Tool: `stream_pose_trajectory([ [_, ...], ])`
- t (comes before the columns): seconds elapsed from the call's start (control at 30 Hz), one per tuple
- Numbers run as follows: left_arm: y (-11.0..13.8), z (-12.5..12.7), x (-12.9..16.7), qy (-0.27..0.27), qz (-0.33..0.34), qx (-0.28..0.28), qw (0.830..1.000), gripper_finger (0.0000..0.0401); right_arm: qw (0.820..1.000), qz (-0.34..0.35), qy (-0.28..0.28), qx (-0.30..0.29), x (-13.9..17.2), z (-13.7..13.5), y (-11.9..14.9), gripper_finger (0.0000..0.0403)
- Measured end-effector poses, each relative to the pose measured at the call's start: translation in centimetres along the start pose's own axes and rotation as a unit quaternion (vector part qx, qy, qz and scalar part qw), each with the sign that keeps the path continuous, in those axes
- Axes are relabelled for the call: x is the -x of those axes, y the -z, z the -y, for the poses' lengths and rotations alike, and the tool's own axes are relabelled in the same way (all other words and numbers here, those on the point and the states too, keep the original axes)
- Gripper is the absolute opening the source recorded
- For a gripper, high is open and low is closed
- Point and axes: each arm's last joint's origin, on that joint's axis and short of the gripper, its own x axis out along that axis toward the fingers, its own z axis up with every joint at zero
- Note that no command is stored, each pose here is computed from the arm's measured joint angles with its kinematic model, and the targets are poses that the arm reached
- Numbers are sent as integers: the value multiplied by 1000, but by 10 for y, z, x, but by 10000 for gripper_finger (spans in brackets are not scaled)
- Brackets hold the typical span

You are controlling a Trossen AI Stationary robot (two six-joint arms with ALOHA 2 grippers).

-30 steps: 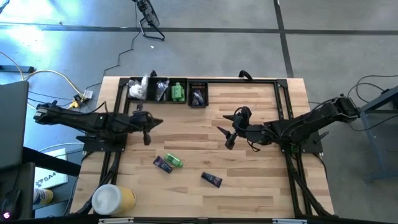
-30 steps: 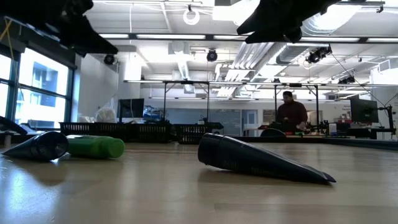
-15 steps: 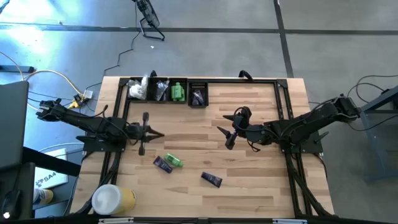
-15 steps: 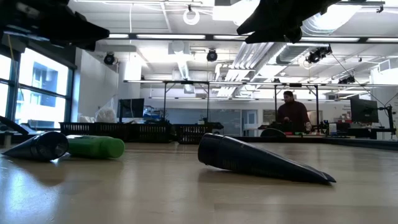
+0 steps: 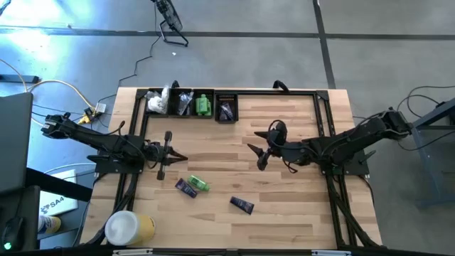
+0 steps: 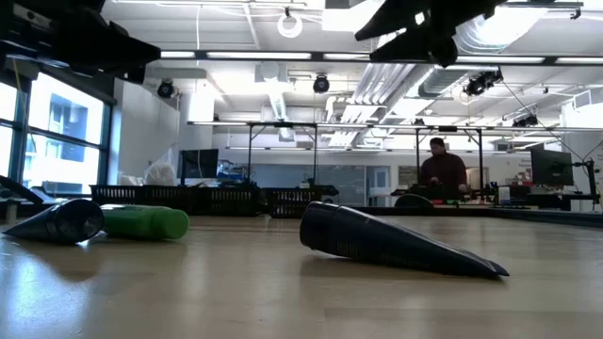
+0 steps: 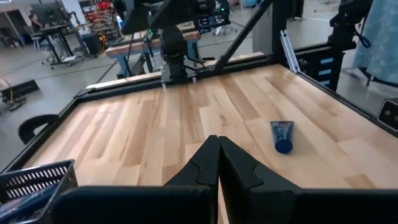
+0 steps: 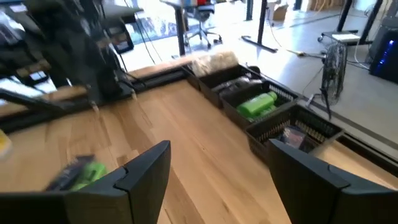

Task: Pick & Place Travel size toiletries
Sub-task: Put the shave cream into the right black bin

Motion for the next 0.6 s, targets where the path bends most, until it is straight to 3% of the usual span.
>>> stream_pose_trajectory([
  [0.23,0,0,0,0,-1,36,999,0,997,55,-52,-32,12,-17,-10,236],
  [0.47,1,0,0,0,-6,51,999,0,986,67,-134,-67,23,-38,-22,217],
  [0.6,2,0,0,1,-12,51,999,0,982,76,-166,-48,22,-61,-38,212],
])
